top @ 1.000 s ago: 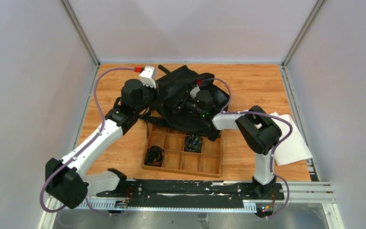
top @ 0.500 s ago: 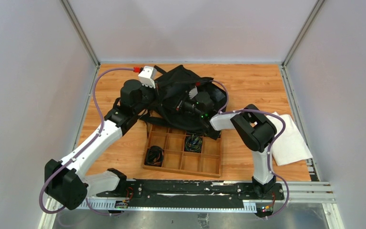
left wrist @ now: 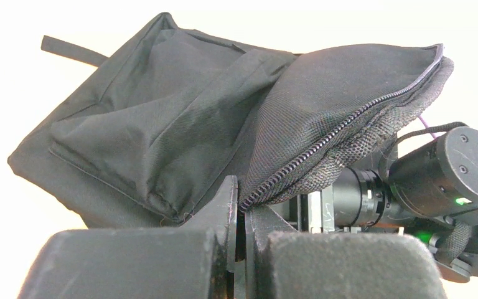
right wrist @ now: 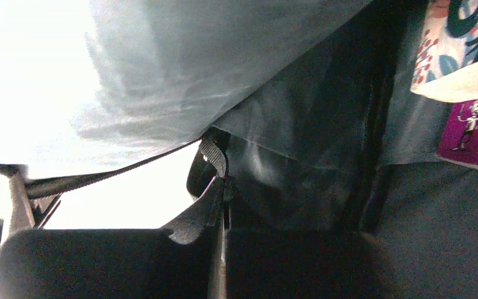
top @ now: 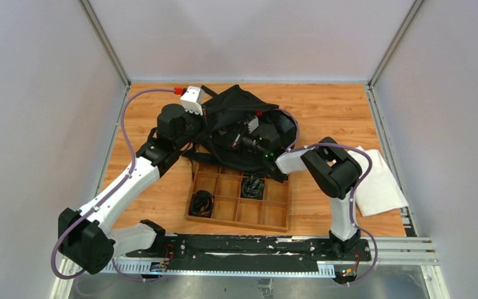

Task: Pack the student bag
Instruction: Zip the student bag at the center of the board.

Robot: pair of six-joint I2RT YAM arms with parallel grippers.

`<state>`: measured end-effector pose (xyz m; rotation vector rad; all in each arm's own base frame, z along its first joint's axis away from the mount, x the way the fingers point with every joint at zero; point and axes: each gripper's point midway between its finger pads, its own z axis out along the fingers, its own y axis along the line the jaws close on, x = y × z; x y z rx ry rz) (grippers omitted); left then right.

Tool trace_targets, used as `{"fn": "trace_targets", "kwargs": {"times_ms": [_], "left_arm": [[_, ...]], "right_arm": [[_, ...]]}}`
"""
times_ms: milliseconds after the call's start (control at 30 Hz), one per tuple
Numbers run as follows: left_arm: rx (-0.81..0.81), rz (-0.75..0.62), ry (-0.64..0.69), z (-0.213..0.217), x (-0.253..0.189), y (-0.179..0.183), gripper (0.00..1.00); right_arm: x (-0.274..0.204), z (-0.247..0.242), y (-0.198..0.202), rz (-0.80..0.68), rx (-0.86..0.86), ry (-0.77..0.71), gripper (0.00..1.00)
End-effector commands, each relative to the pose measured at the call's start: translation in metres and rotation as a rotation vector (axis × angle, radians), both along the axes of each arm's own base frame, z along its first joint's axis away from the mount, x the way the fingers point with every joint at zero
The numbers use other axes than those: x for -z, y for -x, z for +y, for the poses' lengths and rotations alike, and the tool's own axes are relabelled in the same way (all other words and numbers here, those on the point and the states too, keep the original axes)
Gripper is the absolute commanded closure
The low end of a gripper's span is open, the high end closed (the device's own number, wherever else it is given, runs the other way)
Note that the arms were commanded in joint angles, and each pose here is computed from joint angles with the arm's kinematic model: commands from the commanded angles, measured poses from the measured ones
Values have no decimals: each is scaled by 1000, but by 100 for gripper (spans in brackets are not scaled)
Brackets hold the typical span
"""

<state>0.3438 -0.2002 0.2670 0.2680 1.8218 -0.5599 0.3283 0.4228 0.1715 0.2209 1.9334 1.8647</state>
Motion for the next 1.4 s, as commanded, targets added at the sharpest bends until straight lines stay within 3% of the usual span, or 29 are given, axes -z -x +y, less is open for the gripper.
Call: {"fn": "trace_targets", "kwargs": {"times_ms": [0,233,633,867,1033,1100,1267,1367], "left_arm": [[-6,-116,48,1,-38,1,100],[-12,-108,42,2,-35,1,100],[-44,-94,26,7,-30,-3,100],[-17,52,56,-13,-6,-15,100],[38,159,55,-30,-1,-19,43],[45,179,43,-29,-7,-16,27],[-30,169,-24,-1,-16,1,7],[-207,187,-46,39,-8,7,9]], "right_arm": [[-37,0,22,-104,-61,-62,100],[-52,-8,30,-181,-53,-19,100],[-44,-11,39,-180,-59,1,100],[-35,-10,62,-209,-73,76,100],[-23,-21,64,-245,-19,183,100],[-21,-24,63,-257,-4,218,100],[-12,-29,62,-267,18,281,100],[-8,-30,62,-267,27,303,100]]}}
